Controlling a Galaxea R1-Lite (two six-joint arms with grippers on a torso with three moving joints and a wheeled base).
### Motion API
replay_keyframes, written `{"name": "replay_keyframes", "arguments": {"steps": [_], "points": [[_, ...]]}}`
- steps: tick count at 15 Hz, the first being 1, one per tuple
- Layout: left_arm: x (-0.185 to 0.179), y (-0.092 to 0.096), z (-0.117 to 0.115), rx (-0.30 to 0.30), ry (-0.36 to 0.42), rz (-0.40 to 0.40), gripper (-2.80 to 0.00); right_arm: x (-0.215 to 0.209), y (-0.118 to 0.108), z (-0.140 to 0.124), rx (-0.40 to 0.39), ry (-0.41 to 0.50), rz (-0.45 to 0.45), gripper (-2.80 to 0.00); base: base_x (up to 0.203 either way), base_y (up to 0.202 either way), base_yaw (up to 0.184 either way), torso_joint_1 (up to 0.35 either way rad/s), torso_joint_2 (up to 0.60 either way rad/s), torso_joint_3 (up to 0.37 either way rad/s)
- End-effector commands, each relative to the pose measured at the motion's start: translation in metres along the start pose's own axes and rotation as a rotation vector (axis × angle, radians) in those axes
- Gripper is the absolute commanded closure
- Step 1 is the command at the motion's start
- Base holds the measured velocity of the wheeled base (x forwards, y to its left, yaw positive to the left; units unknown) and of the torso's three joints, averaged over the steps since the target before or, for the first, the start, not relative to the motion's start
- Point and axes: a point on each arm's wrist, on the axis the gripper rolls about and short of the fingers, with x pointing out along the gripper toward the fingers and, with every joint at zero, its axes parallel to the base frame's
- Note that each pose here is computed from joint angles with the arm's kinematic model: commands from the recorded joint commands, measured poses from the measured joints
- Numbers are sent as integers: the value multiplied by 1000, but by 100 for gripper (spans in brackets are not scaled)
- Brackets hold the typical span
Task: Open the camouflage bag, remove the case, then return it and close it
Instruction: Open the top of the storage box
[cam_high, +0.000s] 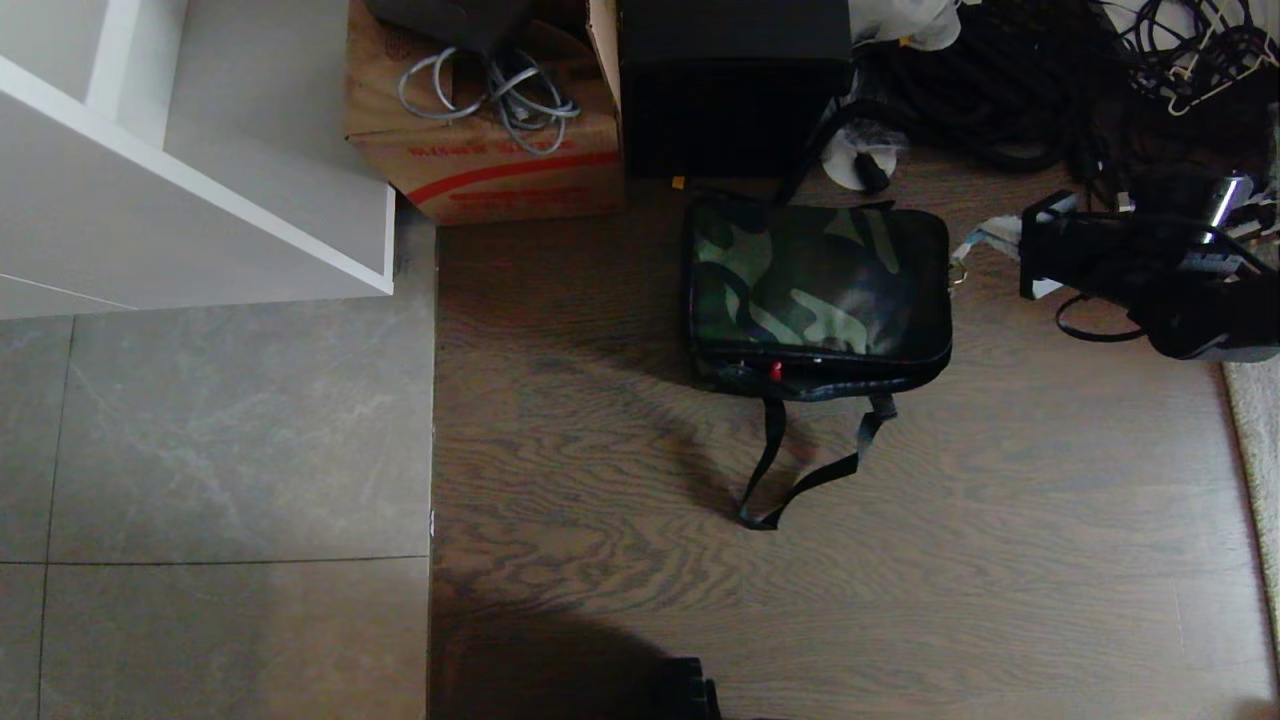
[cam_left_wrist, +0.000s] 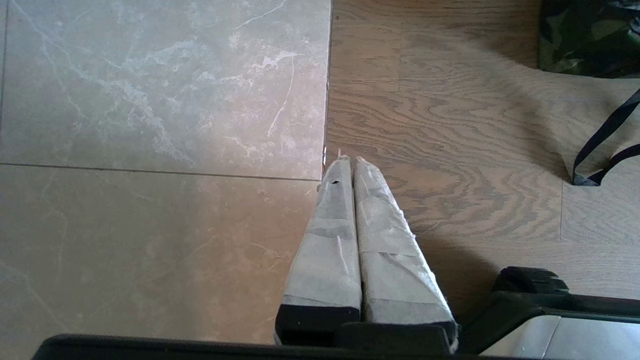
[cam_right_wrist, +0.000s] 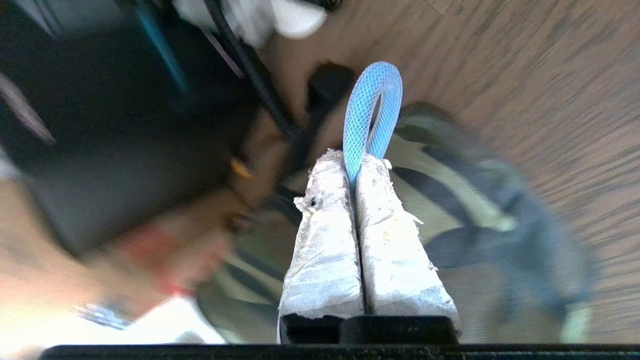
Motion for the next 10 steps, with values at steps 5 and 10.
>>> {"name": "replay_keyframes", "arguments": {"steps": [5,10], "points": [[1,0,-3,-1,9,1,0,6,1,-4,-287,5,29,0,0,0,0,0,0,0],[1,0,-3,-1,10,1,0,3,19,1,-402,-5,177,0,0,0,0,0,0,0]]}}
